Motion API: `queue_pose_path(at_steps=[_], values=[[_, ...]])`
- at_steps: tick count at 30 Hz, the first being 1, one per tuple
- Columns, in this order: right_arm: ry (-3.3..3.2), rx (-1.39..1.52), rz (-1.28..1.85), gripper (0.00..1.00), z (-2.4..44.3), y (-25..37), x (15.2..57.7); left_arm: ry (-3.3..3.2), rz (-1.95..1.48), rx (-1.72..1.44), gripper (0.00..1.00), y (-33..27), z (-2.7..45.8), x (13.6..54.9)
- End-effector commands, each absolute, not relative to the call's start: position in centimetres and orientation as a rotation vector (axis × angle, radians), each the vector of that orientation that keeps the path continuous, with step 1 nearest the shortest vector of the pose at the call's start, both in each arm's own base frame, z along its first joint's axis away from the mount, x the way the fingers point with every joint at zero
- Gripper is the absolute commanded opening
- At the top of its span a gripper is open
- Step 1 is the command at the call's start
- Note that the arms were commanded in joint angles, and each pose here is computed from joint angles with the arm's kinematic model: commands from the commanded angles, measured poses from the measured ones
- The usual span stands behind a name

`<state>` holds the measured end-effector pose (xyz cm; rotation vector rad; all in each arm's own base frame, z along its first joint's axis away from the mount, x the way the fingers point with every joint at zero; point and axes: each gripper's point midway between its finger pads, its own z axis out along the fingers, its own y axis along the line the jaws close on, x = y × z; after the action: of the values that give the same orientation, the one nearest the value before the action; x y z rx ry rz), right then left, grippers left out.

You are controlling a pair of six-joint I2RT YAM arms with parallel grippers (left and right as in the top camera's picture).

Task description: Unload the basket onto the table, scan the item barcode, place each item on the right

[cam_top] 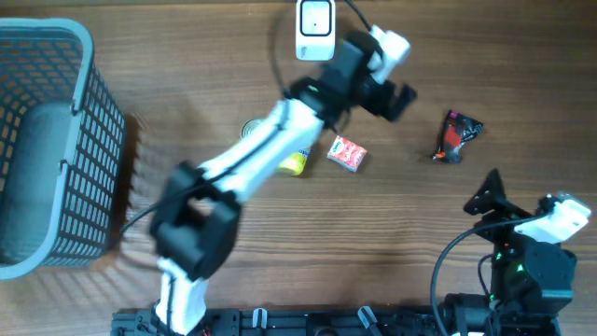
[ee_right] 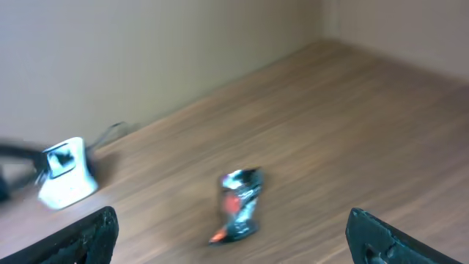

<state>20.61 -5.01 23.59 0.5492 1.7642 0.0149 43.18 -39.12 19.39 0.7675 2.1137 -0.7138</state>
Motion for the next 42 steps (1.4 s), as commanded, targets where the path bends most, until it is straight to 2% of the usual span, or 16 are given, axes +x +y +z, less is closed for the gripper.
queue_pose_path(at_steps=[1, 3, 5, 8, 11, 17, 19, 22, 25, 28, 34, 40, 42], values=[[1.805, 0.526, 0.296, 1.0, 23.5, -1.4, 20.9, 1.967, -0.583, 0.643, 1.0, -31.8, 30.3, 44.3], [1.801, 0.535, 0.313, 1.0, 23.5, -1.3, 21.0, 1.977, -0.489, 0.535, 1.0, -26.4, 33.2, 44.6], [1.812, 0.534, 0.338, 0.99, 23.3, -0.9, 21.0, 2.039, -0.414, 0.444, 1.0, -21.3, 33.8, 44.5], [1.891, 0.564, 0.301, 1.0, 20.8, -1.3, 22.5, 2.166, -0.323, 0.303, 1.0, -14.3, 32.2, 44.7], [2.039, 0.604, 0.279, 1.0, 17.0, -1.4, 26.1, 2.241, -0.282, 0.224, 1.0, -10.8, 30.4, 44.9], [2.417, 0.728, 0.265, 1.0, 8.7, -1.0, 32.1, 2.275, -0.268, 0.205, 1.0, -10.0, 29.7, 44.6], [2.509, 0.754, 0.238, 1.0, 7.3, -1.2, 33.4, 2.279, -0.267, 0.205, 1.0, -10.0, 29.6, 44.5], [2.52, 0.752, 0.195, 1.0, 8.3, -1.8, 35.1, 2.281, -0.265, 0.209, 1.0, -10.0, 29.6, 44.5], [2.469, 0.818, 0.147, 0.99, 9.1, -3.3, 35.0, 2.284, -0.266, 0.209, 1.0, -10.0, 29.5, 44.4], [2.473, 0.886, 0.115, 0.89, 8.5, -5.3, 34.4, 2.302, -0.265, 0.209, 1.0, -10.0, 28.9, 44.4], [2.46, 0.92, 0.077, 0.9, 8.1, -8.0, 34.2, 2.352, -0.263, 0.209, 1.0, -9.9, 26.7, 44.3], [2.507, 0.822, 0.289, 0.87, 6.7, -5.5, 35.8, 2.356, -0.262, 0.209, 1.0, -10.0, 26.1, 44.4], [2.527, 0.828, 0.309, 0.8, 5.7, -5.3, 35.9, 2.356, -0.262, 0.208, 1.0, -9.9, 26.1, 44.4]])
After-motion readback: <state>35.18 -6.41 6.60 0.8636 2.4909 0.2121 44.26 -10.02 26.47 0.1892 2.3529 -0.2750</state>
